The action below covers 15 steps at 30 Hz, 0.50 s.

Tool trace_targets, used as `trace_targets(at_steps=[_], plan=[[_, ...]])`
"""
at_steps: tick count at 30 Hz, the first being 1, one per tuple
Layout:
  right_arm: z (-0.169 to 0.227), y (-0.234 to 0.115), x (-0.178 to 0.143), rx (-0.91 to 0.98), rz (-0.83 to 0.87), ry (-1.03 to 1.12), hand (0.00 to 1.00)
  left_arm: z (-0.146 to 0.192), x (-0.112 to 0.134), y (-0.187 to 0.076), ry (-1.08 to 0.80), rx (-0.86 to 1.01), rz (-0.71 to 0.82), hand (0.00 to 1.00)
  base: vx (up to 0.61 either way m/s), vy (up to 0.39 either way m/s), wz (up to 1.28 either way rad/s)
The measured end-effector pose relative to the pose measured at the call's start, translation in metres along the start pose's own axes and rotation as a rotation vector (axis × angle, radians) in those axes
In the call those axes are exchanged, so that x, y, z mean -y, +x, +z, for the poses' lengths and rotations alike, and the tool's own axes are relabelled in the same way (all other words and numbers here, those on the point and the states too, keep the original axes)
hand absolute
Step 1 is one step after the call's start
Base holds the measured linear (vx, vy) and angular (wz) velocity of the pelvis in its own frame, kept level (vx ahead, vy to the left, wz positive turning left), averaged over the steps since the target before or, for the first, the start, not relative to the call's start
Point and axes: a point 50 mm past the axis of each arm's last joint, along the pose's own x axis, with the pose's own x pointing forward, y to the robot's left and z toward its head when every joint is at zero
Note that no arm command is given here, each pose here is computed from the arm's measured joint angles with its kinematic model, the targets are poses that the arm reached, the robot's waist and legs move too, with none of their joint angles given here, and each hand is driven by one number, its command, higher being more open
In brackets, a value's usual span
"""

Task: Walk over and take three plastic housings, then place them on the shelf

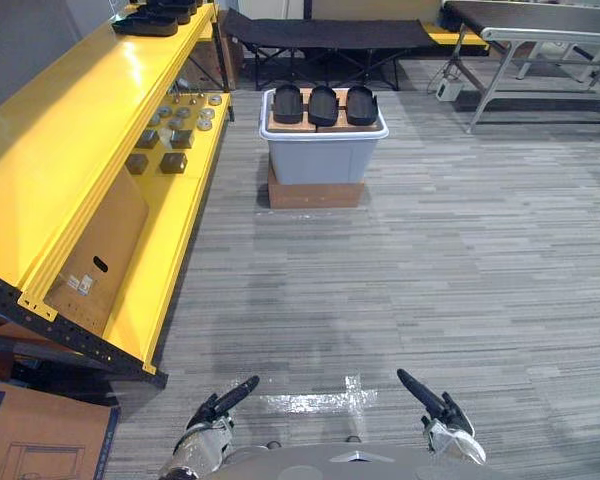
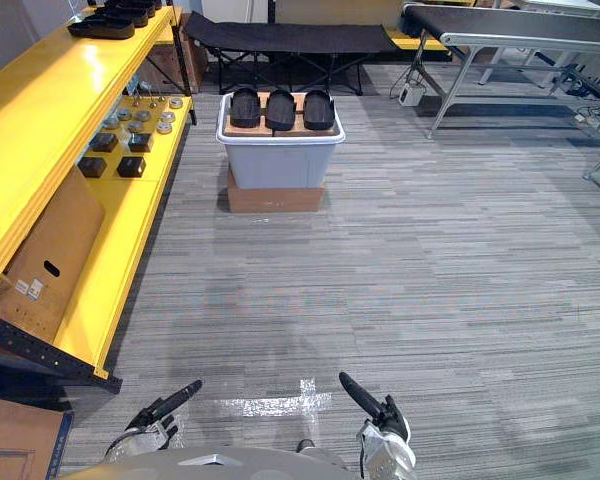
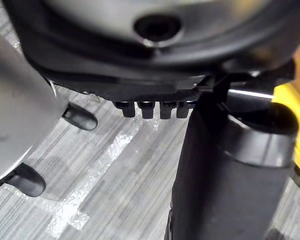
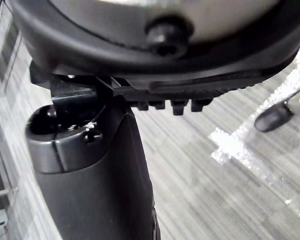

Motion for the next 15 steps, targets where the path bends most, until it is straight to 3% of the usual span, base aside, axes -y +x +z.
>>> trace_targets(at_steps=[15], plan=[[-0.007,-0.001,0.001,-0.032,0.029,-0.040,1.00,-0.007,-0.005,-0.002,0.026,-0.001,-0.020,1.00,-0.01,-0.003,-0.06]])
